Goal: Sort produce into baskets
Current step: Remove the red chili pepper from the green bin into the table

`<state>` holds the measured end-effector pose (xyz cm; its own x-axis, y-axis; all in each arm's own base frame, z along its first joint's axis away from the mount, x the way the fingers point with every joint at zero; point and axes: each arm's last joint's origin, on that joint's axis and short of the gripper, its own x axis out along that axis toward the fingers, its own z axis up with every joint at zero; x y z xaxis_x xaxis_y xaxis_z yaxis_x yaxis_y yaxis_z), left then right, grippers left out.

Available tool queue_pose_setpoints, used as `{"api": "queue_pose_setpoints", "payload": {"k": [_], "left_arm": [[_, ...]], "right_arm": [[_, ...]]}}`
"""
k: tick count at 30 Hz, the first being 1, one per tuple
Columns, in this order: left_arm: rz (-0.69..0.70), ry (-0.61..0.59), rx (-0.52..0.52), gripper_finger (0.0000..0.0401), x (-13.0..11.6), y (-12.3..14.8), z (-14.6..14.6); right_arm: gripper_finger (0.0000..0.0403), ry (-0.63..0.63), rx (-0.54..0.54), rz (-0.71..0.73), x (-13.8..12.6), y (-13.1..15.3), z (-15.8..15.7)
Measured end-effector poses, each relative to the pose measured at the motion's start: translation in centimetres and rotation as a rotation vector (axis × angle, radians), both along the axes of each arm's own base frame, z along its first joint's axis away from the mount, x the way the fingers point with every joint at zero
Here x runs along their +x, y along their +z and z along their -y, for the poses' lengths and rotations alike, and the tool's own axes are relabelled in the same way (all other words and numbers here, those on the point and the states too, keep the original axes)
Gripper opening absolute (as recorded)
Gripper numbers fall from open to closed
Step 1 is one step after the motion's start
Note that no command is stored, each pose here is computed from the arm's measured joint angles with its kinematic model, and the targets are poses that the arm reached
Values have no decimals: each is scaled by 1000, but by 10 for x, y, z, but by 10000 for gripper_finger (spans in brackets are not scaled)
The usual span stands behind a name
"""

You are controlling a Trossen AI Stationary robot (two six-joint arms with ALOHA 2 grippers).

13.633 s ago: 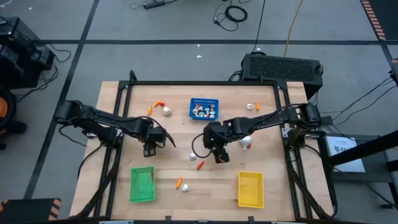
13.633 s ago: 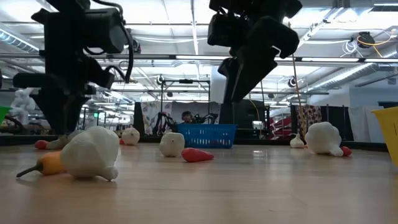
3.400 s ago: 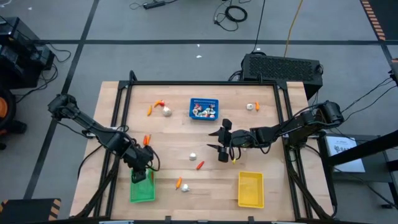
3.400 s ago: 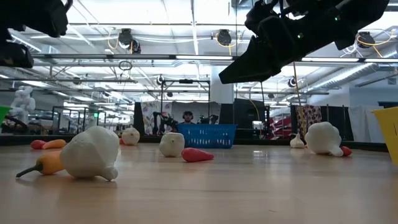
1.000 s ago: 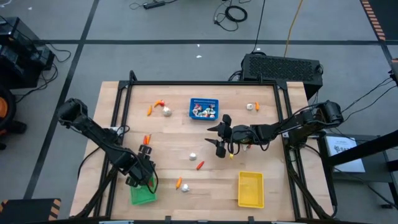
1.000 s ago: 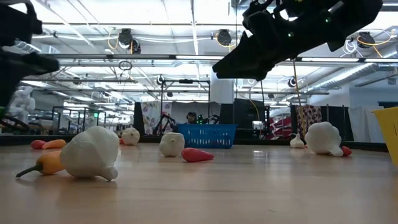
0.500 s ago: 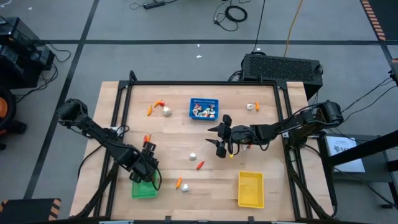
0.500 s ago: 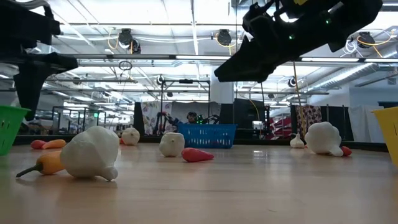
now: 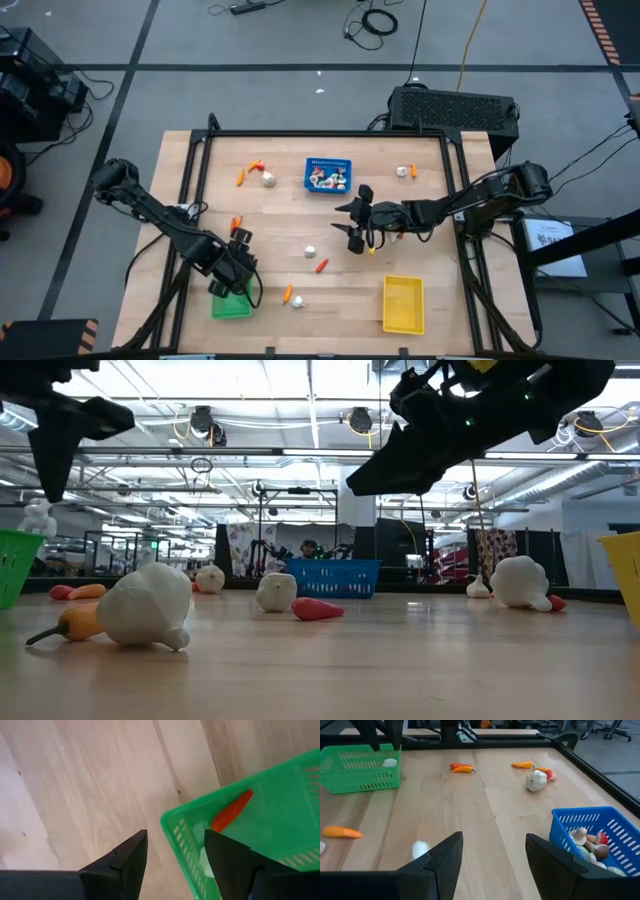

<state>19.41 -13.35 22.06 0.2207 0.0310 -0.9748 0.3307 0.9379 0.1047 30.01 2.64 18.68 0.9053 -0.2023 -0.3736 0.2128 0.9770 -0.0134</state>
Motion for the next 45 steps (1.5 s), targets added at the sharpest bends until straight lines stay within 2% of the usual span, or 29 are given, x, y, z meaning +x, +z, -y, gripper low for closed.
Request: {"api": "queue_pose_setpoints", "payload": {"k": [8, 15, 24, 33, 45], "left_arm": [[-29, 76, -94, 203, -1, -5, 3], [-6, 51, -141, 203, -1, -8, 11], [-16, 22, -135, 203, -3, -11, 18], [-163, 3, -125, 203, 5, -45, 32], [-220, -25, -49, 203, 10, -67, 35]], "right_arm": [[208, -6, -2, -12, 0, -1, 2], [208, -3, -9, -15, 0, -1, 2], [208, 2, -20, -23, -1, -2, 2], [208, 2, -21, -36, -1, -3, 2], [208, 2, -22, -38, -1, -3, 2]]}}
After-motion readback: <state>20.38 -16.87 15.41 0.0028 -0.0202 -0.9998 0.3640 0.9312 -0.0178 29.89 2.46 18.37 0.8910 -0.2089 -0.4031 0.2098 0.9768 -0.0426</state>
